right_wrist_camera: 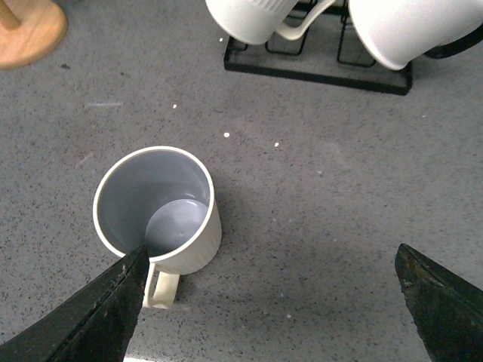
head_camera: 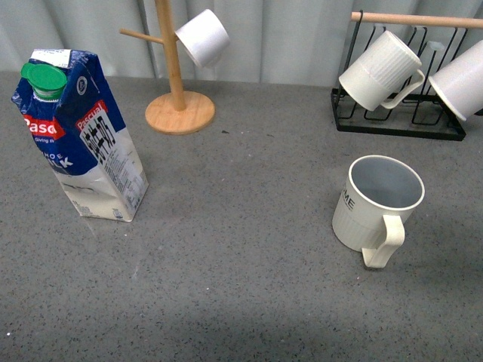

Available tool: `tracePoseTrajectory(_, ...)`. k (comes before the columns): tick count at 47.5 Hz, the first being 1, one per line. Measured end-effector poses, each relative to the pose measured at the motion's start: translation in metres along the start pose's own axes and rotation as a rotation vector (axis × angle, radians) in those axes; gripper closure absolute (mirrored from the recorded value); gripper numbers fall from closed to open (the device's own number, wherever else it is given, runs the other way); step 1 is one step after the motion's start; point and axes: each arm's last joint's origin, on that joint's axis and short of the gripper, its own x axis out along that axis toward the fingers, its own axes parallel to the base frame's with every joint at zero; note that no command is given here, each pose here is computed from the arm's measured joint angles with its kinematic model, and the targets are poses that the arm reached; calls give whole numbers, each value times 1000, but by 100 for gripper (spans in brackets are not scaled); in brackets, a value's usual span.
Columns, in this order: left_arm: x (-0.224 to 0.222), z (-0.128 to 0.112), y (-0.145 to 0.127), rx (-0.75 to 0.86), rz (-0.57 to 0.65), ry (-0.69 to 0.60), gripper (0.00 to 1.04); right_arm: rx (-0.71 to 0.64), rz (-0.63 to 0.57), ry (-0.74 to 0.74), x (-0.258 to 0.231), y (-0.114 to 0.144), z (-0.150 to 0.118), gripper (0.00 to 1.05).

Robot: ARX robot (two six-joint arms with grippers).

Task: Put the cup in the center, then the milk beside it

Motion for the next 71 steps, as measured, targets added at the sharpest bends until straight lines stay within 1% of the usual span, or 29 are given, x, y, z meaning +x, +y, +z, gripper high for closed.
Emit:
tracePoseTrajectory(5,0,0,0,0,0,0,7,18,11,71,30,1,1,9)
tracePoseTrajectory(12,0,0,0,0,0,0,7,29,29,143,56,4,-2,9)
tracePoseTrajectory(29,0,0,0,0,0,0,7,45,36,225,93,8,-1,9)
tracePoseTrajectory(40,0,0,0,0,0,0,7,66,42,258,107,11,-2,10)
tracePoseTrajectory(46,0,0,0,0,0,0,7,114,51,297,113,11,-5,35)
tracePoseTrajectory(49,0,0,0,0,0,0,7,130,50,304,114,11,-6,45)
tracePoseTrajectory(50,0,0,0,0,0,0,7,134,50,305,114,11,-6,51)
tracePoseTrajectory(51,0,0,0,0,0,0,7,137,49,306,114,11,-7,52)
tracePoseTrajectory(52,0,0,0,0,0,0,7,140,50,308,114,11,-6,58)
tracePoseTrajectory(55,0,0,0,0,0,0,7,152,53,311,114,11,-6,68)
tracePoseTrajectory(56,0,0,0,0,0,0,7,158,54,313,114,11,-6,74)
tracePoseTrajectory(63,0,0,0,0,0,0,7,202,58,328,114,12,-4,100)
tracePoseTrajectory(65,0,0,0,0,0,0,7,214,63,336,113,12,-3,104)
tracePoseTrajectory(71,0,0,0,0,0,0,7,217,68,349,111,13,3,103)
